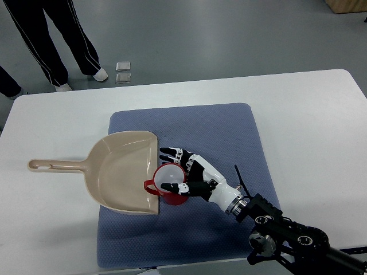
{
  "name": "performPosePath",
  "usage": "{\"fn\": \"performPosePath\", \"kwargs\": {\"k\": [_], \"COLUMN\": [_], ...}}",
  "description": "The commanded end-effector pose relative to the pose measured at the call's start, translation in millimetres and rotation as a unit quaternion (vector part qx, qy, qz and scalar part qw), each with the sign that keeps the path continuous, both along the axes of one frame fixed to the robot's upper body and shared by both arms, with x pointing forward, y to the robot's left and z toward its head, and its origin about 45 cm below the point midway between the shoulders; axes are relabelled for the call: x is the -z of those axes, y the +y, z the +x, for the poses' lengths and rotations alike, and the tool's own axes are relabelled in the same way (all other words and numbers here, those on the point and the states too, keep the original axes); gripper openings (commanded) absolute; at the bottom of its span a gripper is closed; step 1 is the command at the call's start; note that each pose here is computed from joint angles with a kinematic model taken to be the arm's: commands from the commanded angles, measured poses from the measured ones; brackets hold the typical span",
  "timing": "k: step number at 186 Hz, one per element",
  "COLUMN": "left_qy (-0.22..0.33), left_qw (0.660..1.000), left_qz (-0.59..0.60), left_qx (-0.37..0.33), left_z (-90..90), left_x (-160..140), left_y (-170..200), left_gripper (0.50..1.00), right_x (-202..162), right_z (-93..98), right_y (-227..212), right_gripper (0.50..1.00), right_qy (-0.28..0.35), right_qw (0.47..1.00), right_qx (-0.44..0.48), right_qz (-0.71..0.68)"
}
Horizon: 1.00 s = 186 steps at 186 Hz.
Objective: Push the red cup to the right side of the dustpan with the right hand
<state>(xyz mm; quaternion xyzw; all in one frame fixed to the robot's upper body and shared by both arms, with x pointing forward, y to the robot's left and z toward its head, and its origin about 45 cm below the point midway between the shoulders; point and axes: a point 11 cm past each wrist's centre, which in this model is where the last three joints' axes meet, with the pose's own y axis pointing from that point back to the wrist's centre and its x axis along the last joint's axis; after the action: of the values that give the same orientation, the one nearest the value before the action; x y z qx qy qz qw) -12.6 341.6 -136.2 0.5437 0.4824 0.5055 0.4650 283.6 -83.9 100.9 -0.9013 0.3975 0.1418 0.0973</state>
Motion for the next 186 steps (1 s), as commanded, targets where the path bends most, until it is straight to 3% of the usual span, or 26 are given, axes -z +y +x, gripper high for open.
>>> {"fn": "performPosePath", "kwargs": {"k": [1, 186], "left_qy": [0.0, 0.0], "left_qw": [1.0, 1.0], "left_qz": [0.0, 0.0], "left_qx": [0.0, 0.0], "left_z": [0.0, 0.0], "left_x": [0.0, 0.0], "left_y": [0.0, 0.0], "left_gripper": [1.0, 1.0], "right_x": [-1.6, -4.8], "right_z": [-0.2, 5.7], "right_y": [1.1, -2.8], "right_gripper": [0.928, 0.928], "right_qy": [-0.001, -0.005], "right_qw": [1.0, 1.0], "right_qx": [-0.001, 0.01], "right_qz": [0.002, 0.001]}}
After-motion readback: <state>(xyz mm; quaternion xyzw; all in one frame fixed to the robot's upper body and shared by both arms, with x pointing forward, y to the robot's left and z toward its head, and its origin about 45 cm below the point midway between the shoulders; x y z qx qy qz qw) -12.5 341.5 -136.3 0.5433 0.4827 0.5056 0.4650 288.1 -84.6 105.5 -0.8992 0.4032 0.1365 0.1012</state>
